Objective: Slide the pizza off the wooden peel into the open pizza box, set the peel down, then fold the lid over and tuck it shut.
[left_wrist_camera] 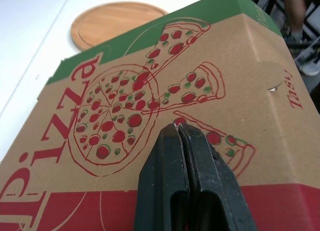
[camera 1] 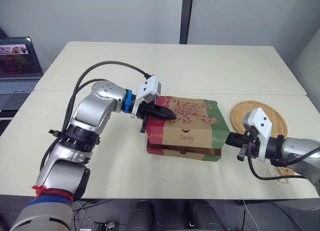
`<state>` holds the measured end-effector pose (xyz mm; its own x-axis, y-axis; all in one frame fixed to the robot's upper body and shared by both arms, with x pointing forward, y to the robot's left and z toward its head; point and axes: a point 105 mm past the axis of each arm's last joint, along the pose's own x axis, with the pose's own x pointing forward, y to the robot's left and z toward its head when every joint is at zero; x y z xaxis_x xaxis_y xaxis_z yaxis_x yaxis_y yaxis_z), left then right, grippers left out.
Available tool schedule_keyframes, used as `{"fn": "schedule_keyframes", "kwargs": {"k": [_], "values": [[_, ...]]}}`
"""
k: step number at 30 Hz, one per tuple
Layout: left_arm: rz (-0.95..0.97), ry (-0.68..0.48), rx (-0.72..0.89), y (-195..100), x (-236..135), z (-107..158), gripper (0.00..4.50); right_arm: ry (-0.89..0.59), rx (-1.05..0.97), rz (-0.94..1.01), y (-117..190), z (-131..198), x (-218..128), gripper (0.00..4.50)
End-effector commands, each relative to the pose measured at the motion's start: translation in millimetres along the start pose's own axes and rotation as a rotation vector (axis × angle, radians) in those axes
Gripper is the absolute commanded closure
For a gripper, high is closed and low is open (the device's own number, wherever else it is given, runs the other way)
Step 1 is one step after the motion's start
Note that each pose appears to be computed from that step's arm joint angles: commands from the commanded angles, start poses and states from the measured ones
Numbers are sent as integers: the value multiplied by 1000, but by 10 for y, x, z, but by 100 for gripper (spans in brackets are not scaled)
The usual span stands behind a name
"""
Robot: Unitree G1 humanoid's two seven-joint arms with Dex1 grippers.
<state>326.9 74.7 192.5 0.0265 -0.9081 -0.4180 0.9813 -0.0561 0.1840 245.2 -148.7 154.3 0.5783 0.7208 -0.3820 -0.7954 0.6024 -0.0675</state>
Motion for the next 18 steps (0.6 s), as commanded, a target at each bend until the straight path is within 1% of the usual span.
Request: {"fn": "schedule_keyframes", "kwargs": {"k": [1,3,8,11,14,15,18], "values": [[11,10,40,47,1,62,448,5,-55,-53,-30,19,-92,450],[10,25,45,55,1,40,448,30,-39,-47,-32,-45,-171,450],[-10,89,72,20,8,-95,448,140,-95,-39,-5,-180,-437,450],[-10,104,74,14,-3,-153,448,160,-137,-50,-17,-165,-546,450],[-3,98,70,21,-19,-158,450,103,-172,-46,10,-13,-598,393],[1,88,64,27,-29,-140,450,71,-181,-33,43,61,-592,364],[11,72,59,46,-53,-99,450,14,-215,40,208,214,-490,257]]}}
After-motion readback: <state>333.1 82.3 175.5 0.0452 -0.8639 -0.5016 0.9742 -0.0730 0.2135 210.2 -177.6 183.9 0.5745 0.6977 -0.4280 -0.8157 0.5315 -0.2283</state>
